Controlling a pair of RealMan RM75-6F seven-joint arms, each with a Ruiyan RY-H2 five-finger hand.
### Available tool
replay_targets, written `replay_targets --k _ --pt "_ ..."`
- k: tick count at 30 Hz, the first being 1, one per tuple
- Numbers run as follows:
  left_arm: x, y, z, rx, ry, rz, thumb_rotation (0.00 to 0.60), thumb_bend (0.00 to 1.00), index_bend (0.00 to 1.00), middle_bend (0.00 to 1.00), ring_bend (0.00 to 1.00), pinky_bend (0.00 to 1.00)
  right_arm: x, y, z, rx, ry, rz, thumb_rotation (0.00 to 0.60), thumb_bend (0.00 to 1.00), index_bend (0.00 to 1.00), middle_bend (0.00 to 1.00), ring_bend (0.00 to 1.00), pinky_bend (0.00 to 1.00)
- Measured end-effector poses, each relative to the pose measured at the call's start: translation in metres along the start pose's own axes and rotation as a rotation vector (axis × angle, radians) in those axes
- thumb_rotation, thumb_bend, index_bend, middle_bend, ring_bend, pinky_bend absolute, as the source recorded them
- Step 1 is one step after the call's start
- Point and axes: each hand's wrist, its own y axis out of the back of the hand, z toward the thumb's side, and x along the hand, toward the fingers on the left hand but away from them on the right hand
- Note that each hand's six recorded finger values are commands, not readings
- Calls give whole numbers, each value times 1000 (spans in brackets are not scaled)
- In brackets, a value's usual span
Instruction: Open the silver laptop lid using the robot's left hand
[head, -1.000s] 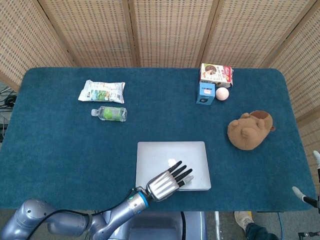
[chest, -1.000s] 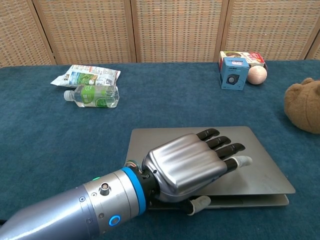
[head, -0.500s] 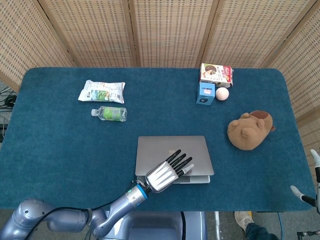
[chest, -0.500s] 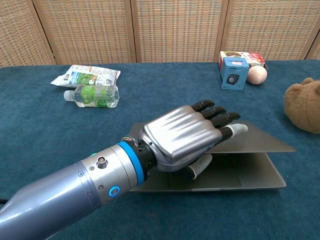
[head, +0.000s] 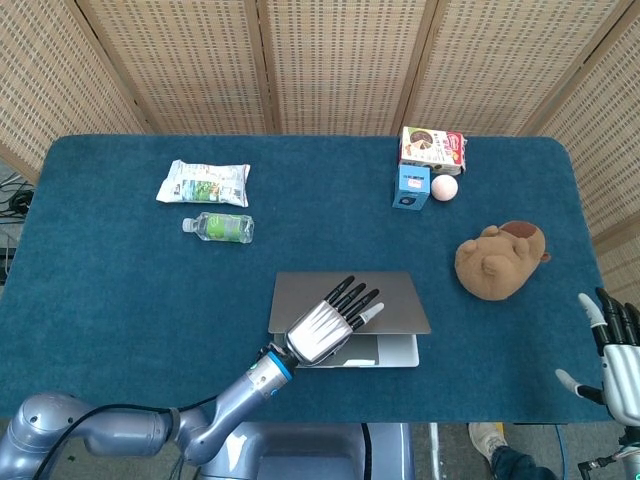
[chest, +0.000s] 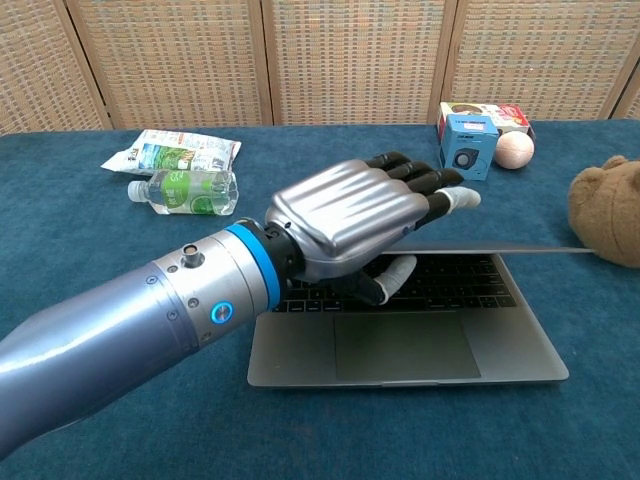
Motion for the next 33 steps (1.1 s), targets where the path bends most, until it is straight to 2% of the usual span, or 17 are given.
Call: replay_targets --k 5,12,21,28,33 --pt "2 8 -9 -15 25 7 535 621 20 0 0 0 -10 -10 17 4 71 71 600 29 9 26 0 0" --pt "6 18 -21 -41 60 13 535 614 20 0 0 0 -20 -23 38 21 155 151 600 45 91 59 0 0" --pt "6 24 -28 -40 74 11 534 608 20 0 0 0 -34 -45 79 30 308 267 600 52 108 80 0 0" --pt "4 25 -33 -49 84 8 533 608 20 0 0 0 -39 -70 115 30 438 383 600 52 113 86 0 0" --pt "4 27 -36 -48 90 11 535 607 20 0 0 0 -36 -88 133 23 498 452 600 53 116 88 0 0"
